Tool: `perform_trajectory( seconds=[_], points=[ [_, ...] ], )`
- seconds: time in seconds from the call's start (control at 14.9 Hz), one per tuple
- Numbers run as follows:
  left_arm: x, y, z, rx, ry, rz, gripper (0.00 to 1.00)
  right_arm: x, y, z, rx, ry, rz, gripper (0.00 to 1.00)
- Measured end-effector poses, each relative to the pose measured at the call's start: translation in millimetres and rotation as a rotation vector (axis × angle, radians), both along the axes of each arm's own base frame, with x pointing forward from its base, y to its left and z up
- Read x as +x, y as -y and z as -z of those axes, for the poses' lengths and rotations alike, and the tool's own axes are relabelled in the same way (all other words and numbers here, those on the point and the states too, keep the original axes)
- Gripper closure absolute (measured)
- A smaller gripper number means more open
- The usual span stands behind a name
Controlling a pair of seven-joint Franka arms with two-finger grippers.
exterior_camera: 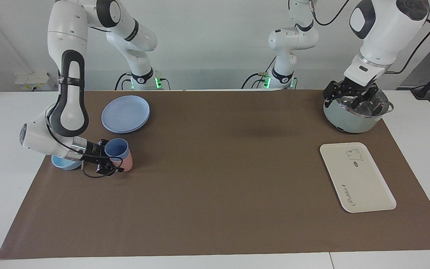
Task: Place cup on tray
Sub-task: 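Lower the right gripper around the pink cup and close it, then lift the nested cups with the right gripper while the left gripper approaches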
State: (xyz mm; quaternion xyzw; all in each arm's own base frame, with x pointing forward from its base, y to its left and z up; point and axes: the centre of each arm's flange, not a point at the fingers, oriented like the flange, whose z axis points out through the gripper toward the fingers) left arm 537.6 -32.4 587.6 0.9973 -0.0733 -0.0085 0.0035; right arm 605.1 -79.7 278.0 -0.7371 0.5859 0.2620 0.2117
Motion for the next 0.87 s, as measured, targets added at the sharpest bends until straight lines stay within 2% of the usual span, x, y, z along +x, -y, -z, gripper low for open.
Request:
perform_trajectory(
  seconds=[0.2,0.4,0.6,0.87],
  points=[
    [-0.3,0.1,0.9,0.0,-0.002,0.0,0.0,0.8,-25.5,-14.1,0.002,0.013,-0.045,0.24],
    [-0.4,0.7,2.8,0.0,-0.003,-0.005,0.0,0.8,-73.8,-53.2,-0.007,0.041,-0.094,0.24],
    [0.3,13.7,1.5,-0.032,0.01,-0.062,0.0,-5.1,-143.1,-96.6,-0.034,0.026,-0.098,0.24],
    [-6.2,85.1,-3.3,-0.138,0.012,-0.234,0.0,-17.3,-219.7,-133.5,-0.07,-0.019,-0.053,0.24]
  ],
)
